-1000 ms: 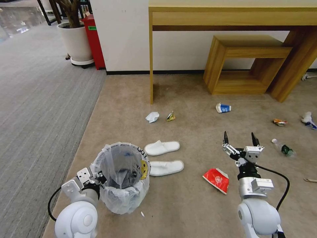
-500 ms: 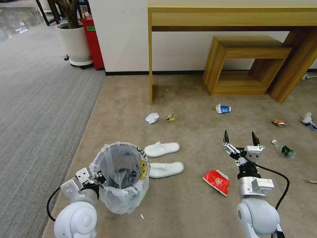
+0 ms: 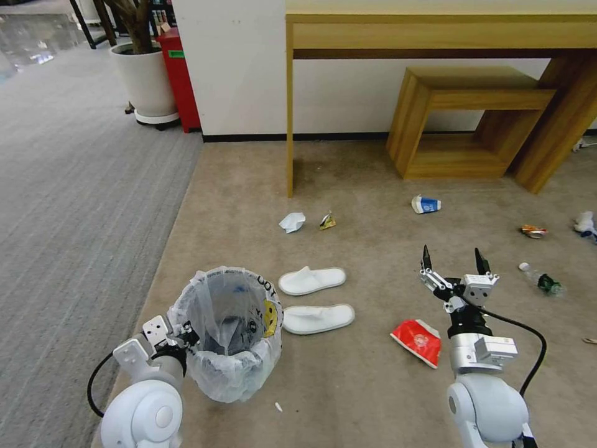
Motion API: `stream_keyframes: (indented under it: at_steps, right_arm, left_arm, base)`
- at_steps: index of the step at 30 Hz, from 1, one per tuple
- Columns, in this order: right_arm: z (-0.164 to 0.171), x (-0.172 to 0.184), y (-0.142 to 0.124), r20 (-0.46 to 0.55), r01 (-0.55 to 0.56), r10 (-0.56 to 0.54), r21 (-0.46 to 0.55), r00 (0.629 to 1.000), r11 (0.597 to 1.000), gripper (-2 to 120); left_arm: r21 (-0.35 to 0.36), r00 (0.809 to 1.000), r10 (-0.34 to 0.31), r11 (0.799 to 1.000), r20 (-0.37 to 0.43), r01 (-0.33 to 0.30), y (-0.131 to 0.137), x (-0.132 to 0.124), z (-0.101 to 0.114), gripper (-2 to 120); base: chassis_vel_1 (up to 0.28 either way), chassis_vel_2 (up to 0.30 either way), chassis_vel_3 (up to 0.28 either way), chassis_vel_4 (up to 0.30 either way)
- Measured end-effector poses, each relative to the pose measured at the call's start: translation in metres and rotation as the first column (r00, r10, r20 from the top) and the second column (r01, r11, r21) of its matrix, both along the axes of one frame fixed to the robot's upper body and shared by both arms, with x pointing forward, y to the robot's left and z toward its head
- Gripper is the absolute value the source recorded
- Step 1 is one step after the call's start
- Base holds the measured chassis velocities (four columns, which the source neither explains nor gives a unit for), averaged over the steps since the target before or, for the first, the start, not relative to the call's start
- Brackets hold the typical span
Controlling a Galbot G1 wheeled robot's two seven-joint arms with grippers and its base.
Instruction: Pick up the trash bin and place the garbage on the floor into it.
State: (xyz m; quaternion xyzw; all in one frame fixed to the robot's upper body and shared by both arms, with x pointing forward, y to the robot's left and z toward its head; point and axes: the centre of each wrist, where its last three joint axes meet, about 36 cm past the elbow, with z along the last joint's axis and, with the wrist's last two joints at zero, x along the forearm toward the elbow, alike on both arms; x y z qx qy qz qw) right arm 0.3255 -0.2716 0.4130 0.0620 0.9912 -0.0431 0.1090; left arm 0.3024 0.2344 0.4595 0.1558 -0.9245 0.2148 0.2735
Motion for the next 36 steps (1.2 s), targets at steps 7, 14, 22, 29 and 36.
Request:
stream_keyframes:
  at_steps: [7,14,22,29,36]
  right_arm:
    - [-0.0008,0.0001,-0.0004,0.014,-0.005,0.005,0.000,1.000,1.000,100]
    - [-0.0010,-0.0001,-0.0018,0.021,-0.005,0.005,0.003,1.000,1.000,100]
    - [0.0015,-0.0013,-0.0033,0.011,-0.011,0.011,-0.005,1.000,1.000,100]
    - [0.0005,-0.0024,-0.0039,0.006,-0.010,0.010,-0.009,1.000,1.000,100]
    - [-0.0007,-0.0028,-0.0044,0.001,-0.012,0.012,-0.014,1.000,1.000,100]
  left_arm:
    - [0.004,1.000,0.003,1.000,0.001,-0.003,-0.0001,-0.0004,-0.0001,0]
    - [-0.001,1.000,0.000,1.000,0.002,0.000,-0.0016,-0.0002,-0.0003,0]
    - [0.001,1.000,0.000,1.000,0.002,0.000,-0.0023,-0.0008,-0.0008,0]
    - [0.003,1.000,-0.003,1.000,0.005,0.003,-0.0029,-0.0018,-0.0017,0]
    - [0.003,1.000,-0.003,1.000,0.006,0.003,-0.0032,-0.0019,-0.0019,0]
  base:
    - [0.142,0.143,-0.144,-0.135]
    - [0.008,-0.001,-0.001,-0.005]
    - [-0.008,-0.001,0.002,0.002]
    - [0.000,0.000,0.000,0.000]
    - [0.000,0.000,0.000,0.000]
